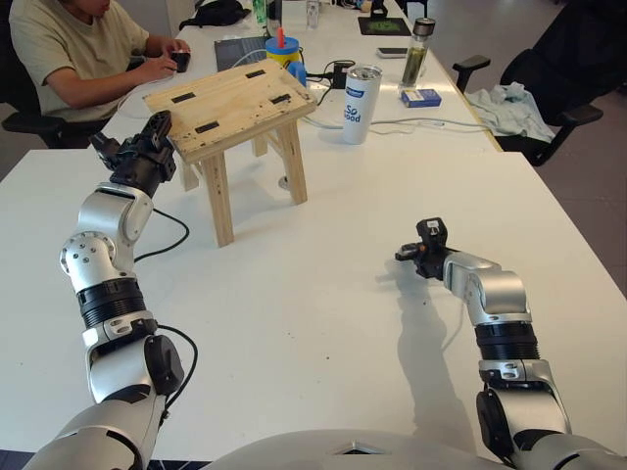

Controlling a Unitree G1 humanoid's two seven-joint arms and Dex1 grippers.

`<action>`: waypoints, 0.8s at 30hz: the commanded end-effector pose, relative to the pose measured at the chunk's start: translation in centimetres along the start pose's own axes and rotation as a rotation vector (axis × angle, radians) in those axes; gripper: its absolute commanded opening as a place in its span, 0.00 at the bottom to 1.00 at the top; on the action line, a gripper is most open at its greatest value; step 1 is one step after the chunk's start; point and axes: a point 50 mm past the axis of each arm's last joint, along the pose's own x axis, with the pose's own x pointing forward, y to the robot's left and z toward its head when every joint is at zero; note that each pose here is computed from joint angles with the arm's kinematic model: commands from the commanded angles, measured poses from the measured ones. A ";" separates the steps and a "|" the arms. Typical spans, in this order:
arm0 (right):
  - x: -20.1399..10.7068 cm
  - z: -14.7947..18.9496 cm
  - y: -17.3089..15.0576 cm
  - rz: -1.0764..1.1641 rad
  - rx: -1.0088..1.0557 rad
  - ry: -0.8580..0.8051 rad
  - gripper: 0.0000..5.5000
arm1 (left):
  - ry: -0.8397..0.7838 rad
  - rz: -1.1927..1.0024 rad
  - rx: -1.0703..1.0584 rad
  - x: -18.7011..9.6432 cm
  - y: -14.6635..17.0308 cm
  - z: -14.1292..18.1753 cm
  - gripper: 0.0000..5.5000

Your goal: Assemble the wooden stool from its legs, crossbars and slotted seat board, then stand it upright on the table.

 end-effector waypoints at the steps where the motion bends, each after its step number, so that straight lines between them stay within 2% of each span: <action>1: 0.3 -0.9 0.2 0.009 0.000 0.055 0.00 | -0.011 0.186 0.008 -0.3 3.8 -0.9 0.36; 6: 0.5 -0.9 0.6 0.021 -0.012 0.060 0.00 | -0.106 0.175 -0.007 -0.5 4.0 0.5 0.51; 13: 0.6 -1.6 0.5 0.018 -0.026 0.078 0.00 | -0.205 -0.058 0.028 -4.2 2.3 2.0 0.73; 17: 0.5 -2.0 0.4 0.016 -0.034 0.087 0.00 | -0.216 -0.096 0.233 -7.3 1.7 2.5 0.75; 20: 0.5 -2.3 0.3 0.013 -0.045 0.091 0.00 | -0.057 -0.177 0.431 -9.0 1.1 0.7 0.75; 24: 0.6 -2.3 0.6 0.029 -0.081 0.082 0.00 | 0.401 -0.301 0.744 -10.5 1.1 -4.4 0.75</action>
